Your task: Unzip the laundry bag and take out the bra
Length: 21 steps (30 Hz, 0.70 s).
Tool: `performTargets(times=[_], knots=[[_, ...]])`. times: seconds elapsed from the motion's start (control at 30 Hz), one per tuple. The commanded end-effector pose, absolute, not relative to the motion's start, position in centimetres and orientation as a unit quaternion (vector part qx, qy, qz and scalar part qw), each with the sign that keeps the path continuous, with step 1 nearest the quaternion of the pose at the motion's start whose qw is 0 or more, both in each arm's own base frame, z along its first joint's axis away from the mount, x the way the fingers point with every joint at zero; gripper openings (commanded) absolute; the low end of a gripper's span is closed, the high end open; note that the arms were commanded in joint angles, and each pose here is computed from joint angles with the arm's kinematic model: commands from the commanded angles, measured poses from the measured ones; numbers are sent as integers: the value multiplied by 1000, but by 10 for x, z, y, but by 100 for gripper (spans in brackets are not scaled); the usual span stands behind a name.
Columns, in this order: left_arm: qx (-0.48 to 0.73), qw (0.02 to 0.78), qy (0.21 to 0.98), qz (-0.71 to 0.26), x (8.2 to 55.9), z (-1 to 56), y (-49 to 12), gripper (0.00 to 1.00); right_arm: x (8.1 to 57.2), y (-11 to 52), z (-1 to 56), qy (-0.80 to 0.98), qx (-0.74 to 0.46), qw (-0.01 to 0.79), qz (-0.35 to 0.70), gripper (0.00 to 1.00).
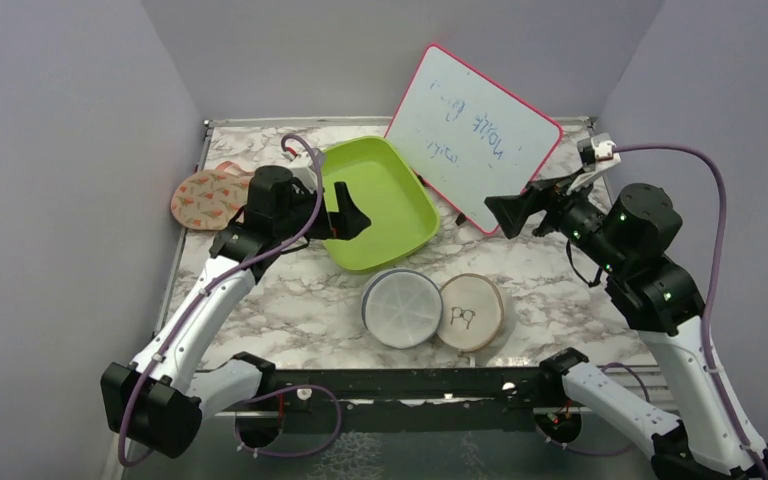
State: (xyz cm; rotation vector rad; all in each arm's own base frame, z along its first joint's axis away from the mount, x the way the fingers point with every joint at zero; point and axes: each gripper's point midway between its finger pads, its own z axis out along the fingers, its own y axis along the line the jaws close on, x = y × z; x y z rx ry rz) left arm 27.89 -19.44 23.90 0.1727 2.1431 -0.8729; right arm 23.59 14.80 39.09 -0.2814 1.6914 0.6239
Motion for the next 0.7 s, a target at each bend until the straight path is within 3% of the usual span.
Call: performTargets(times=[0.0, 0.27, 0.67], knots=[[79, 416, 833, -356, 281, 255, -203, 99, 230, 140, 401, 720, -115, 632, 262, 100], [110, 393, 839, -360, 263, 237, -217, 99, 231, 148, 393, 716, -128, 629, 275, 100], [208, 322, 854, -352, 199, 190, -247, 99, 238, 164, 368, 729, -148, 600, 295, 100]])
